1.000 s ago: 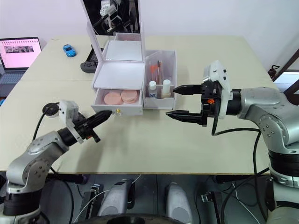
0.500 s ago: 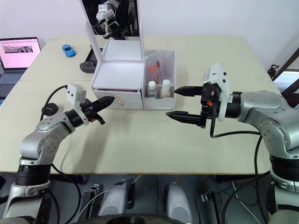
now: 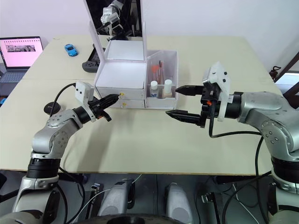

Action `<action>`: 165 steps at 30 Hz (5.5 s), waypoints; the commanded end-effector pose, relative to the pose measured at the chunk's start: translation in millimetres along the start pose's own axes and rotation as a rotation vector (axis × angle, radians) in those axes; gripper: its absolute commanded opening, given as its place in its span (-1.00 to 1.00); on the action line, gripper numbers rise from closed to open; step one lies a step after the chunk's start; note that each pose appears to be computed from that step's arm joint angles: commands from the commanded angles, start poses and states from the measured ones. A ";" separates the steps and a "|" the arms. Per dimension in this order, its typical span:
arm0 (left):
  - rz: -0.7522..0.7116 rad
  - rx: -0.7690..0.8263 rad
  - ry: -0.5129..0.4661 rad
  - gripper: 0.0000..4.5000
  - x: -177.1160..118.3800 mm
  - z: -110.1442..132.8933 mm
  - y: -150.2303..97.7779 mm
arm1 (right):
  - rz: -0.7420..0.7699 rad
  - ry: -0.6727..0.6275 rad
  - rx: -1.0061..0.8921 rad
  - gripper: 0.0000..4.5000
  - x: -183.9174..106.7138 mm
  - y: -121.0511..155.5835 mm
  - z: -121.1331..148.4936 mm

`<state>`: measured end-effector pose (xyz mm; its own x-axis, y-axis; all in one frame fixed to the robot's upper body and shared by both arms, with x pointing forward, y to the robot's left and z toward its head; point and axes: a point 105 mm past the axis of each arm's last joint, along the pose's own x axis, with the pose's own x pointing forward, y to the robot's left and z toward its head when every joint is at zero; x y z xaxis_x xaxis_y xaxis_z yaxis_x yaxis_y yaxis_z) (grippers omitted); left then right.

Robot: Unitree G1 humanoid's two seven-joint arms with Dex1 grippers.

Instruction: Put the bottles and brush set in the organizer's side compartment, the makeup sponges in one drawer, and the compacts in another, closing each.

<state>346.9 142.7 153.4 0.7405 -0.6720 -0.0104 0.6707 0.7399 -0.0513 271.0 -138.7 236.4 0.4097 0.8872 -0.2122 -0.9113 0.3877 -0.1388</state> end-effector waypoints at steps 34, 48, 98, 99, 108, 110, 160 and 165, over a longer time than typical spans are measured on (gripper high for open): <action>0.463 0.205 0.120 0.98 -215.6 19.2 93.1 | -0.519 -0.018 0.056 1.00 -116.8 -105.9 -101.6; 0.201 0.091 0.026 0.98 -57.8 0.6 9.4 | -0.091 -0.077 -0.093 1.00 -7.1 -35.5 -13.1; 0.173 -0.051 0.088 -0.90 -61.8 -53.8 -80.3 | -0.103 0.023 -0.028 1.00 4.3 -22.2 -23.5; 0.182 -0.060 0.095 -0.90 -63.1 -55.6 -79.4 | -0.102 0.021 -0.027 1.00 5.3 -22.4 -23.1; 0.126 -0.147 0.102 0.12 -71.0 -57.3 -85.3 | -0.088 0.006 -0.025 1.00 4.6 -27.1 -20.2; 0.084 -0.165 0.128 0.66 -79.6 -59.4 -87.2 | -0.087 0.012 -0.021 1.00 0.7 -29.9 -21.9; 0.363 0.031 0.258 0.99 -206.5 -0.3 66.9 | 0.059 -0.035 -0.126 1.00 0.2 -28.6 15.9; 0.418 0.056 0.372 0.99 -186.8 -12.1 65.0 | 0.171 -0.102 -0.147 1.00 21.3 -6.0 54.1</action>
<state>246.0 322.0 132.3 0.8795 -0.3027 -0.3671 0.3361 0.9414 0.0289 294.7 -120.6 265.9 0.2821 0.9427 -0.1780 -0.9473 0.2443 -0.2072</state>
